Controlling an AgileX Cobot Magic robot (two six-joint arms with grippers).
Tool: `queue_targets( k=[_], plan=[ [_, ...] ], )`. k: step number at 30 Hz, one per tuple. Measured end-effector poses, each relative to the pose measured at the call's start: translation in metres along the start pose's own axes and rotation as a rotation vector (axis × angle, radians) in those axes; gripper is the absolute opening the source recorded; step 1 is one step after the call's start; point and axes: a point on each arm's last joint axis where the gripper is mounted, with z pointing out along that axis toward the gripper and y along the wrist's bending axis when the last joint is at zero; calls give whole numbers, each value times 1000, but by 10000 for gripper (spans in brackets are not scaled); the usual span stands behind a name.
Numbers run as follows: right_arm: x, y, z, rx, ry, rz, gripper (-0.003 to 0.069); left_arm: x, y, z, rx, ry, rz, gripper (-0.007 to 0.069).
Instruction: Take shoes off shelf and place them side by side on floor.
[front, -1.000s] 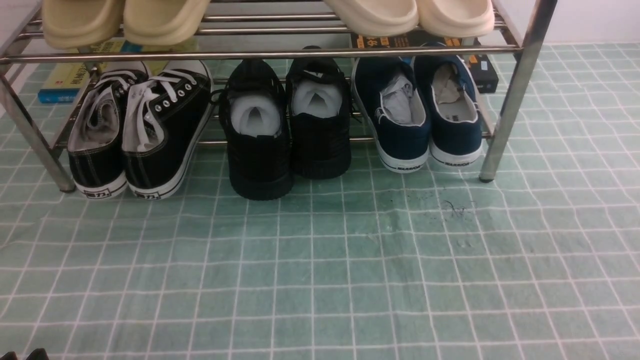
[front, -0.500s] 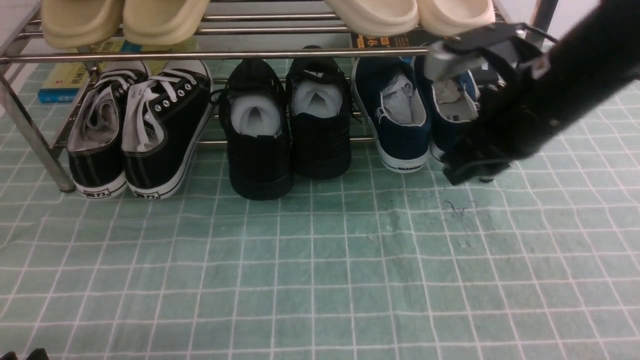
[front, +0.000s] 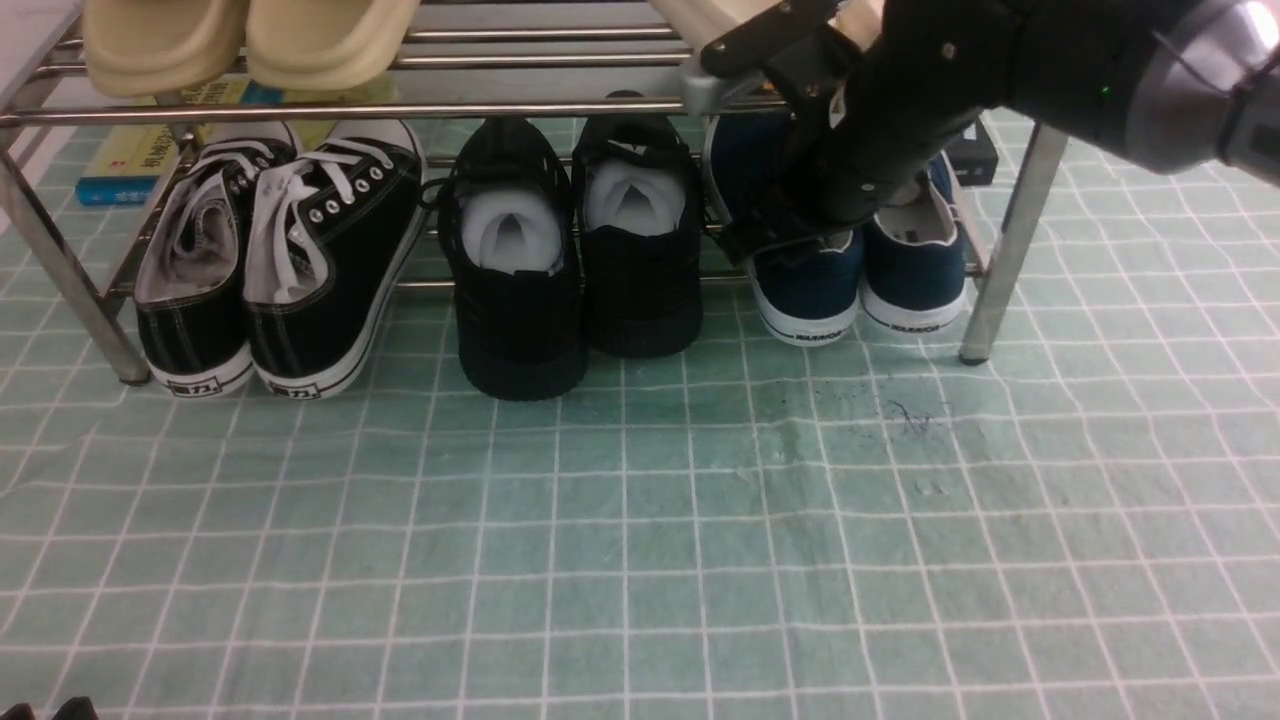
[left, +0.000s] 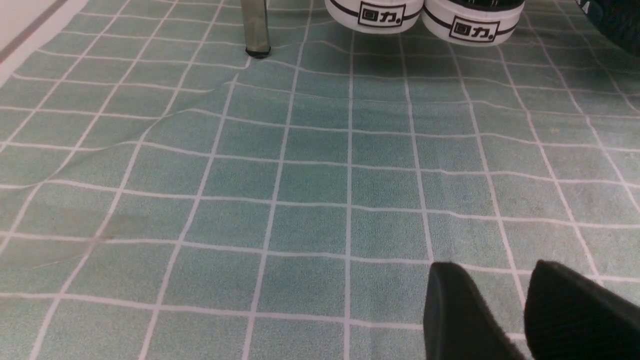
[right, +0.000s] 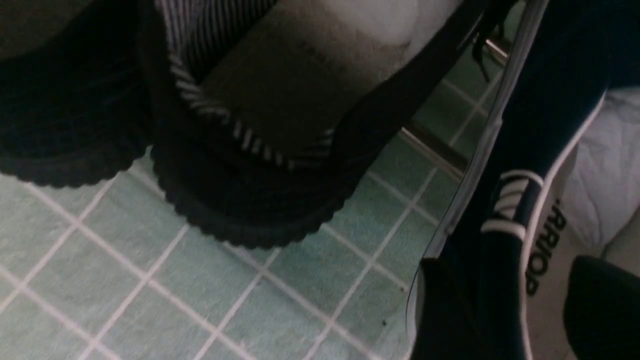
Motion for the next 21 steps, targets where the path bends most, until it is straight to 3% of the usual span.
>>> queue_targets(
  k=[9,14,16,17,18,21],
  plan=[
    [5,-3,29,43,2,-49,348,0,0,0,0,0,0,242],
    [8,-3,34,49,24,-56,231,0,0,0,0,0,1,242],
    [8,-3,32,49,29,-55,115,0,0,0,0,0,1,242],
    [8,-3,32,49,32,-55,104,0,0,0,0,0,1,242],
    [8,-3,30,48,39,-53,48,0,0,0,0,0,1,242],
    [7,-3,19,46,54,-49,41,0,0,0,0,0,1,242]
  ],
)
